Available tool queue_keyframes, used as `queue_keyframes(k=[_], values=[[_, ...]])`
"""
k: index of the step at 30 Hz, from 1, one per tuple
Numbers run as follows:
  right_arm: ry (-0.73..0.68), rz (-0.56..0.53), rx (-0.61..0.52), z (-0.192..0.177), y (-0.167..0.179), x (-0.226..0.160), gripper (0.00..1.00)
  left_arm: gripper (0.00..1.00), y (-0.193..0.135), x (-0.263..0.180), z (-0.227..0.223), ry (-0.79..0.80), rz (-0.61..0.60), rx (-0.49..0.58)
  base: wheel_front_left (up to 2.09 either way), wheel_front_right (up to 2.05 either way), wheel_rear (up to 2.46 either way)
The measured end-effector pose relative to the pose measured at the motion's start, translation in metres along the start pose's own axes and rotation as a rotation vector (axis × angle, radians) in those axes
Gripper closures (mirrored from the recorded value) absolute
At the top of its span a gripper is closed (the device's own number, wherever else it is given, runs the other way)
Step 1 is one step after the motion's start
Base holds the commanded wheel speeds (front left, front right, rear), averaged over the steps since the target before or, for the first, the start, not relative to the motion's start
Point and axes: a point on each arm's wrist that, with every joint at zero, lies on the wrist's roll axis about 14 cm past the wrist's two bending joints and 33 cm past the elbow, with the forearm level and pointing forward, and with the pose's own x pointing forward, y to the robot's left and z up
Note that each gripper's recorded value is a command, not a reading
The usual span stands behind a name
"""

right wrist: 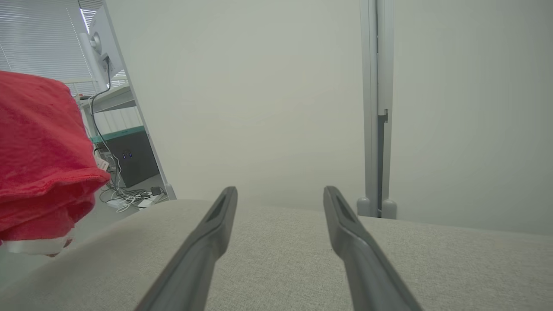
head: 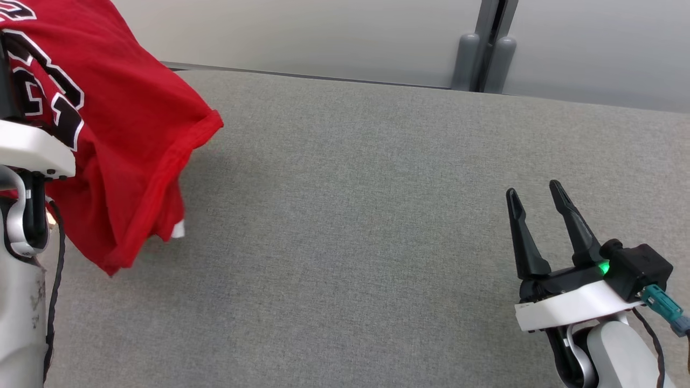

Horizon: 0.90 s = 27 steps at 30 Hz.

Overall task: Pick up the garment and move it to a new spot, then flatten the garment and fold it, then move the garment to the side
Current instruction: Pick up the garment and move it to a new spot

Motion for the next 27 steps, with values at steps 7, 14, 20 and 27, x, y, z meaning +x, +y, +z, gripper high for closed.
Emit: queue_keyframes(k=[7, 14, 20, 27], values=[[-0.009, -0.028, 0.000, 0.004, -0.007, -0.004, 0.00, 1.00, -0.031, -0.006, 0.012, -0.019, -0.078, -0.046, 0.00, 0.00, 0.00], [-0.033, -0.052, -0.005, 0.013, -0.012, -0.008, 0.00, 1.00, -0.080, -0.013, 0.020, -0.034, -0.206, -0.095, 0.00, 0.00, 0.00], [-0.053, -0.084, -0.013, 0.021, -0.021, -0.013, 0.00, 1.00, -0.156, -0.027, 0.022, -0.030, -0.392, -0.170, 0.00, 0.00, 0.00], [-0.086, -0.145, -0.025, 0.033, -0.036, -0.024, 0.00, 1.00, -0.247, -0.050, 0.011, 0.020, -0.598, -0.254, 0.00, 0.00, 0.00]])
